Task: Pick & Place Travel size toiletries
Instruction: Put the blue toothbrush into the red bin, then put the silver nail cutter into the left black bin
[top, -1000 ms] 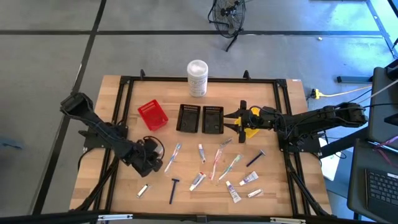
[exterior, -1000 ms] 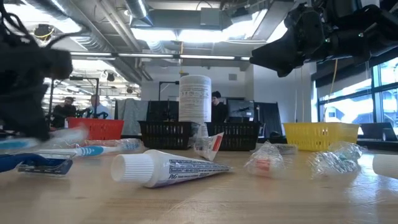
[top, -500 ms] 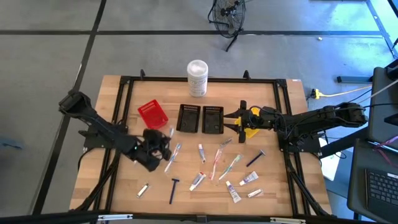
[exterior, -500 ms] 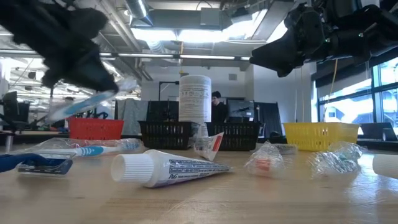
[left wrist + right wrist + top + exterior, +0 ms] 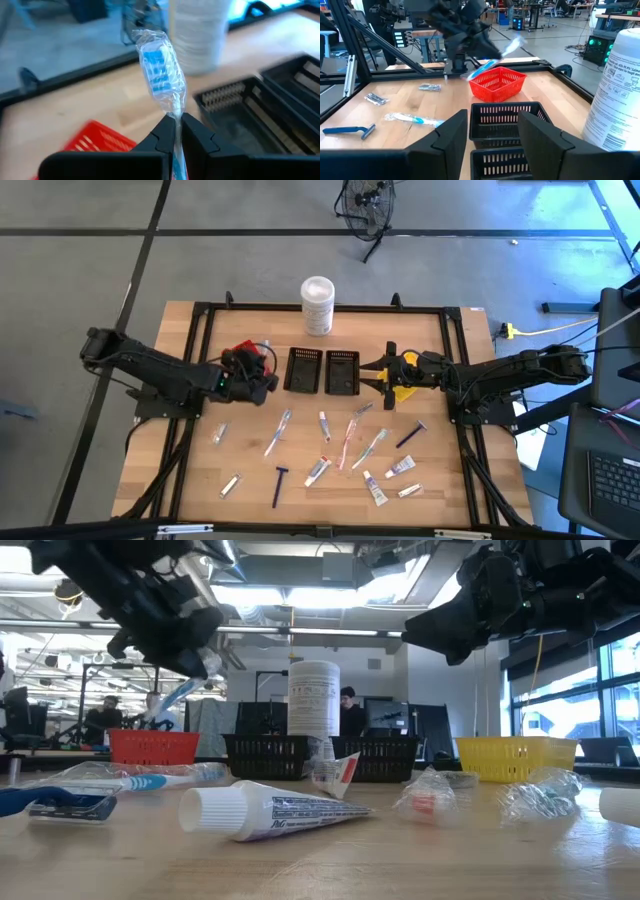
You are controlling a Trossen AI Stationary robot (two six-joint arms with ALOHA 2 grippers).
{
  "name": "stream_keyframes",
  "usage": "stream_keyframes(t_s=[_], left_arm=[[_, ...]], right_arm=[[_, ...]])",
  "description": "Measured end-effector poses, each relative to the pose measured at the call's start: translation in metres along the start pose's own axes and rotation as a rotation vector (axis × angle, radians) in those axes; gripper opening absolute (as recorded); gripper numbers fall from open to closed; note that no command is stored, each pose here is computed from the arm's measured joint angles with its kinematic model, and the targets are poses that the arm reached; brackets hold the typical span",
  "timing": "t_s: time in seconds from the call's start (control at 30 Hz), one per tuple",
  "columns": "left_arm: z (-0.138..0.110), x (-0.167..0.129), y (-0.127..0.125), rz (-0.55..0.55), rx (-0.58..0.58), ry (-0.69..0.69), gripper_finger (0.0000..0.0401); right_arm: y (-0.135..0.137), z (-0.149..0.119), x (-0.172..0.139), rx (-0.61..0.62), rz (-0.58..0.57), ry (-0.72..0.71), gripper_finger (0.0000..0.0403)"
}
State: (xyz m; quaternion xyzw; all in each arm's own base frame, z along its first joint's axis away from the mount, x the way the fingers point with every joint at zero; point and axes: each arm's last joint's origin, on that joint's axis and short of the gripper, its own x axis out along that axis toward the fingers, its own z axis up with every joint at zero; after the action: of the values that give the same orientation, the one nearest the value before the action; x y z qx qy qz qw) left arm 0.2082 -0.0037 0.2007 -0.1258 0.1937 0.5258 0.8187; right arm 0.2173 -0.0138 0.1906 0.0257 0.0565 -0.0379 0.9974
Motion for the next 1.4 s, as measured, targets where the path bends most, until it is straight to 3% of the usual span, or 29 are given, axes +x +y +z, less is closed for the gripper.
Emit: stream_keyframes(t_s=[0.33,0.7,1.0,1.4], left_arm=[[0.011,0.029,0.020,0.184,-0.033,0.009,0.0017],[-0.025,0.049,0.052,0.293,-0.171,0.114,0.0017],[-0.043,0.054,0.062,0.281,-0.212,0.203,0.0040],[-0.039,0.057,0.054,0.189,-0.156,0.206,0.0099]], right_arm=[[0.000,-0.001,0.000,0.042,0.000,0.007,0.0175],[0.000,-0.005,0.000,0.048,-0.003,0.053,0.0175],[0.000,-0.005,0.000,0.048,-0.003,0.053,0.0175],[0.000,-0.005,0.000,0.048,-0.003,0.055,0.0175]])
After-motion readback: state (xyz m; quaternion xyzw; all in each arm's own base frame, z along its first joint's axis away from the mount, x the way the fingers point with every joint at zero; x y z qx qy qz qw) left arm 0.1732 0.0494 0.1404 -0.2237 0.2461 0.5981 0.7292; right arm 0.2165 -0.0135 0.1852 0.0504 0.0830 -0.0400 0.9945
